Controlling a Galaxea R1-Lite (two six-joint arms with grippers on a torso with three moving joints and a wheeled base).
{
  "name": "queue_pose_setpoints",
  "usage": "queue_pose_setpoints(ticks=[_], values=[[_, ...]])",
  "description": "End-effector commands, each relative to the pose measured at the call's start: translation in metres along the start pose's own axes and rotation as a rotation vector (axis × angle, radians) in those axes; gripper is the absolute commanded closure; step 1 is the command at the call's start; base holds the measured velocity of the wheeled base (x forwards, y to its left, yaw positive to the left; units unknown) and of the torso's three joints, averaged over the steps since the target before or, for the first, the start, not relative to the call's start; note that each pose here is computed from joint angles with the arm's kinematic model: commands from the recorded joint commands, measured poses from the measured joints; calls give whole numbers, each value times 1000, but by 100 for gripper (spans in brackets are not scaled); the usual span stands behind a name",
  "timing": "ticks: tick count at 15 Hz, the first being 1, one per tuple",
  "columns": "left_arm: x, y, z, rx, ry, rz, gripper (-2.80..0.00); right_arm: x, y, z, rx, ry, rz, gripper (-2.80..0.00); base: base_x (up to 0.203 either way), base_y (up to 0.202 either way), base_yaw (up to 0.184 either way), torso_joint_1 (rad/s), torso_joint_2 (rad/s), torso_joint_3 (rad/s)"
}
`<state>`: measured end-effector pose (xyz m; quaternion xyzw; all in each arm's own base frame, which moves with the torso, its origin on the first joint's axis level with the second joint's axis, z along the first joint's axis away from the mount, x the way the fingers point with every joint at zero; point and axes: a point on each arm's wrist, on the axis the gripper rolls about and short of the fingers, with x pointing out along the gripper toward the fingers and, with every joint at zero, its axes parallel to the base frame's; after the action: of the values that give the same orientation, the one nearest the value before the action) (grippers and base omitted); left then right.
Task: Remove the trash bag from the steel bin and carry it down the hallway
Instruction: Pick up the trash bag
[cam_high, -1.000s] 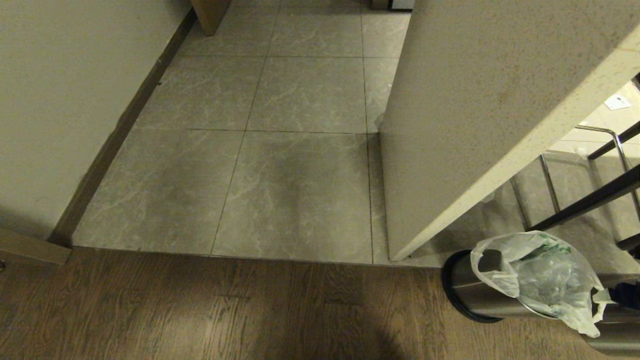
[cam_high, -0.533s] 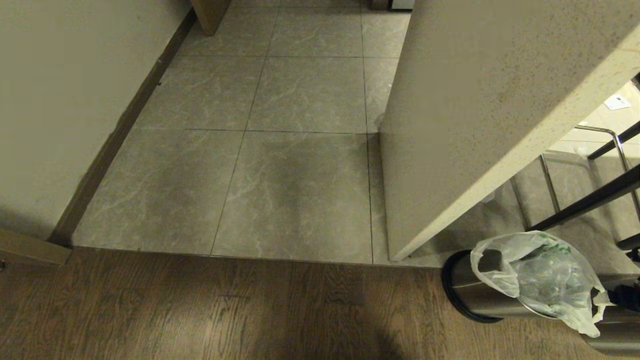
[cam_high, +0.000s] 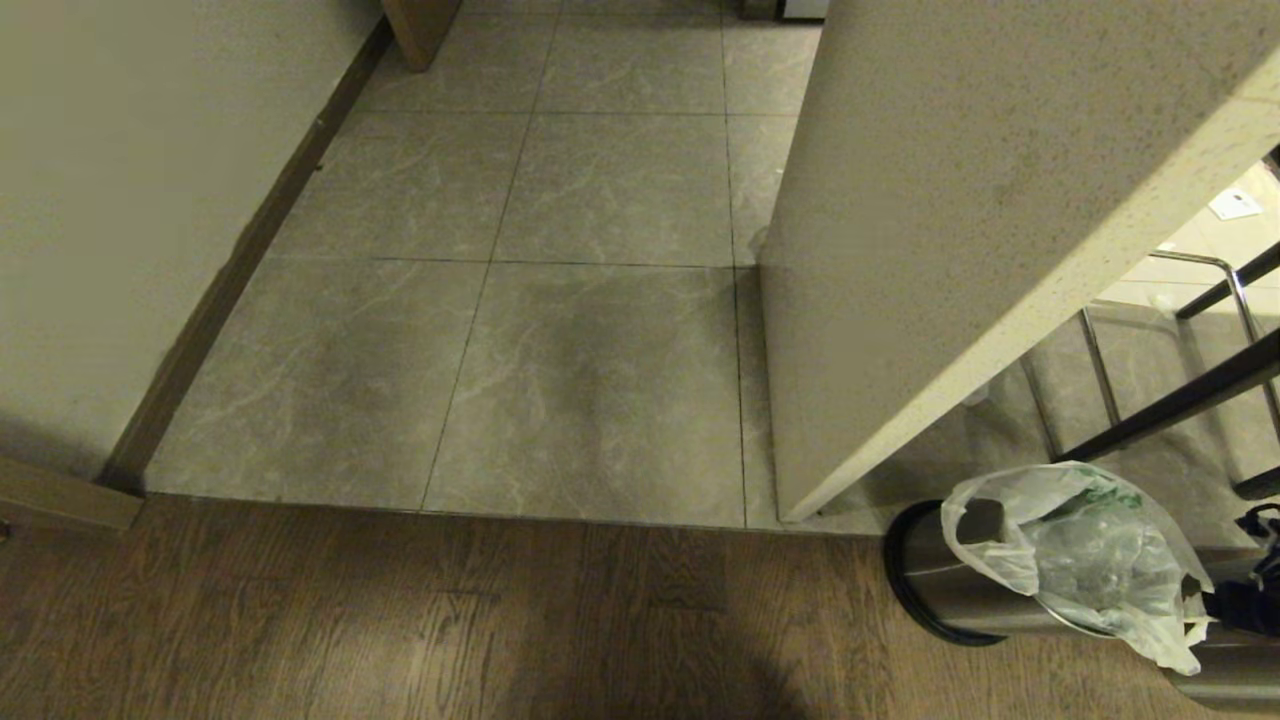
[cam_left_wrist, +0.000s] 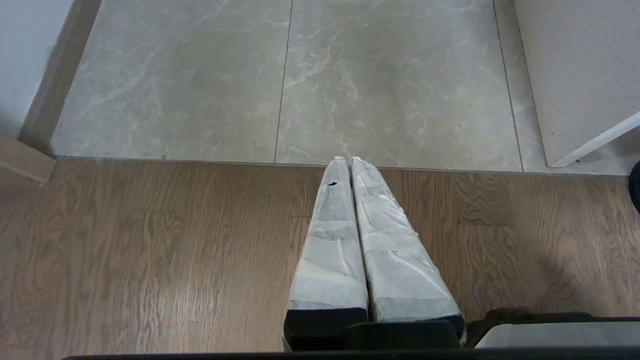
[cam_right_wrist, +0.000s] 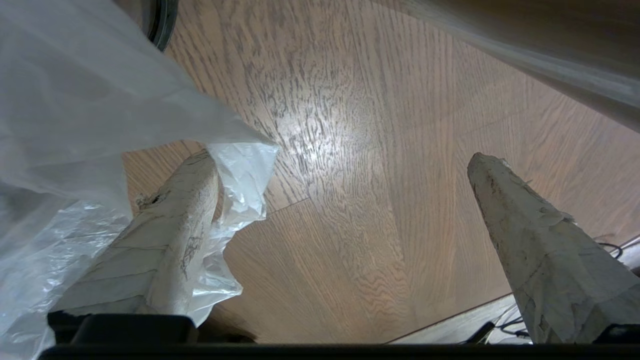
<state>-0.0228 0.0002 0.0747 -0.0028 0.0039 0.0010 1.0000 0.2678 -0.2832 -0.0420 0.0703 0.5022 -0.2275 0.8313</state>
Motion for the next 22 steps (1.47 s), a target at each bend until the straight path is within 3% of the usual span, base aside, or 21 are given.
queue_pose_setpoints(ticks=[1, 4, 9, 10, 18, 22], values=[[0, 0, 0, -1, 1, 1, 0, 5, 2, 1, -10, -14, -10, -280, 0, 0, 0, 0, 0, 0], [0, 0, 0, -1, 1, 1, 0, 23, 10, 9, -38, -106, -52, -280, 0, 0, 0, 0, 0, 0], [0, 0, 0, -1, 0, 1, 0, 23, 17, 13, -52, -138, -51, -280, 0, 0, 0, 0, 0, 0], [0, 0, 0, -1, 0, 1, 0, 23, 17, 13, -52, -138, -51, 0, 0, 0, 0, 0, 0, 0], [0, 0, 0, 0, 0, 1, 0, -6, 20, 20, -60, -155, -37, 0, 0, 0, 0, 0, 0, 0], [0, 0, 0, -1, 1, 1, 0, -66, 22, 24, -61, -191, -26, 0, 0, 0, 0, 0, 0, 0]])
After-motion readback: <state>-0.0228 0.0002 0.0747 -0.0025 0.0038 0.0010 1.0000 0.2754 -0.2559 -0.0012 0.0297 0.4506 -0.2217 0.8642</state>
